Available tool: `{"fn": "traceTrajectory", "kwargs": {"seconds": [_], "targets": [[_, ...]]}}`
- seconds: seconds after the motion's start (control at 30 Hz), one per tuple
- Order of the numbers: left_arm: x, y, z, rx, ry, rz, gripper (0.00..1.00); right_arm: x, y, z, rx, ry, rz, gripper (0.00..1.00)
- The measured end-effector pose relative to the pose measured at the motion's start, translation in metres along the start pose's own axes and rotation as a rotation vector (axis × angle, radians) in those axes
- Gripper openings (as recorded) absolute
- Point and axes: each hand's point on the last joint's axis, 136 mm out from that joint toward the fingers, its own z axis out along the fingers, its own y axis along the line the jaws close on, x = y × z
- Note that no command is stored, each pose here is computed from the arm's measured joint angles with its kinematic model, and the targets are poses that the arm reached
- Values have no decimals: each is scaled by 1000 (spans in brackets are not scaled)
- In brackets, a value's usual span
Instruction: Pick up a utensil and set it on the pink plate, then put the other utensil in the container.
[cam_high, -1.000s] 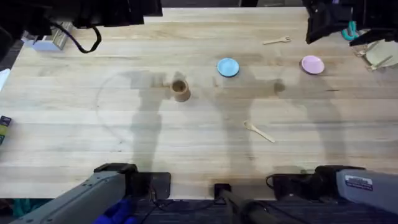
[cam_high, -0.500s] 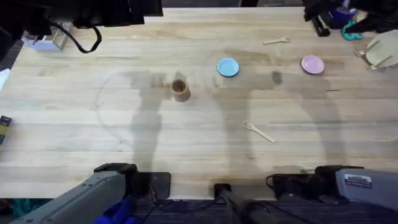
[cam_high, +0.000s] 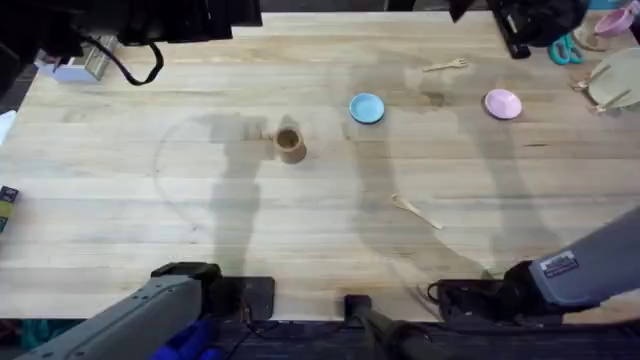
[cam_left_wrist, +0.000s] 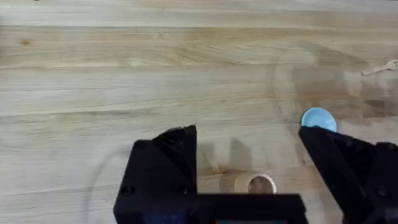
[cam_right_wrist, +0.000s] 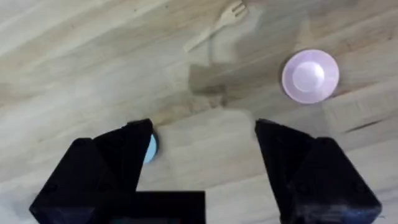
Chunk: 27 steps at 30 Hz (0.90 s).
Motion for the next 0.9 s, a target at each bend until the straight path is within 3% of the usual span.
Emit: {"fn": "traceTrajectory", "kwargs": {"seconds": [0.27, 0.67, 0.9], "targets": [[0, 0, 0, 0, 0, 0, 993, -26, 8, 40, 51, -6, 50, 994], [0, 0, 0, 0, 0, 0, 993, -28, 3, 120, 138, 16, 111, 993], [1, 0, 0, 0, 5, -1, 993, -16, -2, 161, 174, 65, 149, 994]]}}
